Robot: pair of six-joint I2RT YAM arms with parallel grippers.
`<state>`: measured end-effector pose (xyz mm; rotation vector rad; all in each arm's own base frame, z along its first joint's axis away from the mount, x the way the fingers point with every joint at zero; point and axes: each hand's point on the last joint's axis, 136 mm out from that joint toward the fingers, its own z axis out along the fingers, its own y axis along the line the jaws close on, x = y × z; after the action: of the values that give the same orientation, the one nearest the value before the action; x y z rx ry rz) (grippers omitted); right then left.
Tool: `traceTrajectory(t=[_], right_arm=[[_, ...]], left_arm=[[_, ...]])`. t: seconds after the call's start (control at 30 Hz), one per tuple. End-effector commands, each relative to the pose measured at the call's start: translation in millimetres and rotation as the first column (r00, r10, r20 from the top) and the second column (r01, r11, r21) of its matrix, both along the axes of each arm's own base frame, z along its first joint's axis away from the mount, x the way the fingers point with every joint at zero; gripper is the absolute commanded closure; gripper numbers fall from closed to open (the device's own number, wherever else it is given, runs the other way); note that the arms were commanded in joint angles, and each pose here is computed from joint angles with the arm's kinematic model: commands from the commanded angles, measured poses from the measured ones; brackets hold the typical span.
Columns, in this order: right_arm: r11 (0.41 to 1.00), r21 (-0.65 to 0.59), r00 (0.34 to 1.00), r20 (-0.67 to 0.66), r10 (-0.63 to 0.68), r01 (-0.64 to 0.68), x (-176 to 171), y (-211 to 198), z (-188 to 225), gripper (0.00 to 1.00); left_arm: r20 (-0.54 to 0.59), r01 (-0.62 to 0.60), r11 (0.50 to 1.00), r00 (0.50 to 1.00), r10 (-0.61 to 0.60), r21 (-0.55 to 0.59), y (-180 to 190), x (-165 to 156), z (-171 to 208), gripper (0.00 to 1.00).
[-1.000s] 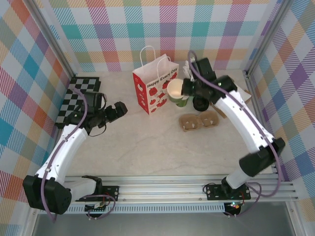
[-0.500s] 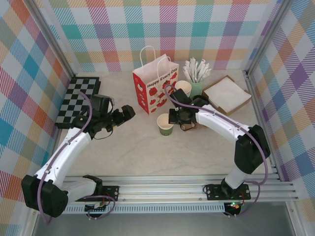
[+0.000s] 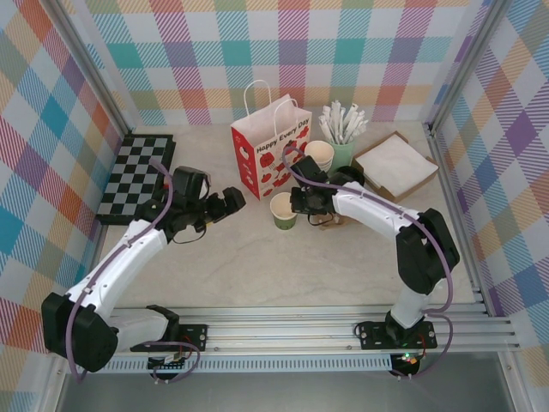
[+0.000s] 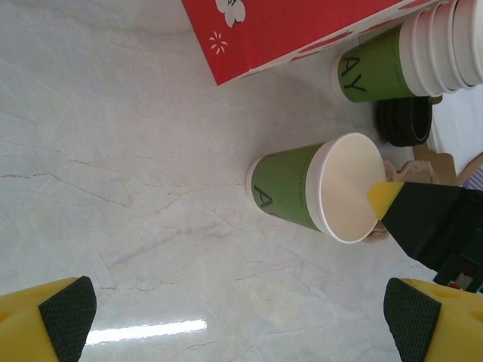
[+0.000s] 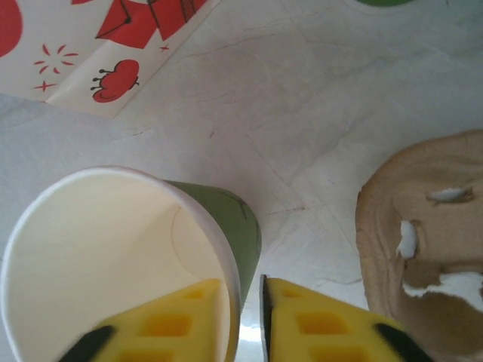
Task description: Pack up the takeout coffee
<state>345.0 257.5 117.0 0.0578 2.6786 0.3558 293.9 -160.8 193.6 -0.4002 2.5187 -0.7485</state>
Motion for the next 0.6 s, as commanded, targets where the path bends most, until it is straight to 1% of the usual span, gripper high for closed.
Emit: traceTrajectory(t=[0.0, 0.03, 0.1, 0.13, 0.2, 0.27, 0.3, 0.33, 0.4, 0.43, 0.47, 0.53, 0.57], right_arm=[[0.999, 0.031, 1.0, 0.015, 0.018, -0.019, -3.2, 2.4, 22.5, 0.57], [0.998, 0.049, 0.999, 0.026, 0.036, -0.037, -5.1, 2.8, 34.4, 0.5], [0.997, 0.068, 0.998, 0.046, 0.041, -0.044, -6.6, -6.1, 54.7, 0.39], [0.997, 0.08, 0.998, 0.054, 0.02, -0.024, -6.1, -16.7, 64.3, 0.34], [0.995, 0.096, 0.997, 0.067, -0.045, 0.038, -2.9, -45.3, 73.4, 0.3], [0.991, 0.1, 0.991, 0.087, -0.102, 0.093, 2.8, -80.7, 73.8, 0.28], [0.991, 0.103, 0.99, 0.098, -0.098, 0.088, 7.2, -94.1, 72.3, 0.28], [0.994, 0.098, 0.991, 0.122, -0.051, 0.039, 12.3, -105.2, 71.2, 0.28], [0.998, 0.019, 0.983, 0.175, 0.061, -0.065, 23.2, -125.1, 63.6, 0.33], [0.992, -0.033, 0.972, 0.199, 0.127, -0.123, 29.0, -134.3, 58.4, 0.35], [0.982, -0.056, 0.957, 0.222, 0.187, -0.179, 34.7, -140.9, 53.9, 0.37], [0.966, -0.035, 0.93, 0.264, 0.255, -0.255, 44.9, -150.1, 48.2, 0.39], [0.949, -0.019, 0.906, 0.294, 0.306, -0.314, 48.9, -152.2, 46.2, 0.4]], left_arm=[[-0.005, 0.012, 1.0, 1.0, -0.012, 0.003, -7.6, 1.0, -5.2, 0.0], [-0.008, 0.007, 1.0, 1.0, -0.007, 0.007, -7.5, 1.8, -6.0, 0.0], [0.001, -0.015, 1.0, 1.0, 0.015, 0.02, -5.1, 4.5, -5.6, 0.0], [0.005, -0.046, 0.998, 0.999, 0.046, 0.037, -0.6, 5.7, -5.6, 0.0], [0.01, -0.113, 0.991, 0.994, 0.113, 0.07, 10.4, 8.4, -7.4, 0.0], [0.01, -0.136, 0.988, 0.991, 0.135, 0.07, 11.5, 11.3, -9.5, 0.0], [0.007, -0.139, 0.988, 0.99, 0.139, 0.066, 10.5, 13.0, -10.4, 0.0], [-0.002, -0.137, 0.989, 0.99, 0.138, 0.055, 7.7, 14.5, -12.5, 0.0], [-0.022, -0.125, 0.992, 0.992, 0.126, 0.034, 0.2, 18.5, -17.1, 0.0], [-0.037, -0.123, 0.992, 0.992, 0.124, 0.028, -2.6, 19.8, -20.6, 0.0], [-0.049, -0.12, 0.992, 0.991, 0.121, 0.022, -5.3, 21.5, -23.9, 0.0], [-0.058, -0.112, 0.994, 0.992, 0.113, 0.014, -9.3, 24.3, -27.0, 0.0], [-0.061, -0.115, 0.993, 0.991, 0.115, 0.014, -10.0, 25.8, -27.6, 0.0]])
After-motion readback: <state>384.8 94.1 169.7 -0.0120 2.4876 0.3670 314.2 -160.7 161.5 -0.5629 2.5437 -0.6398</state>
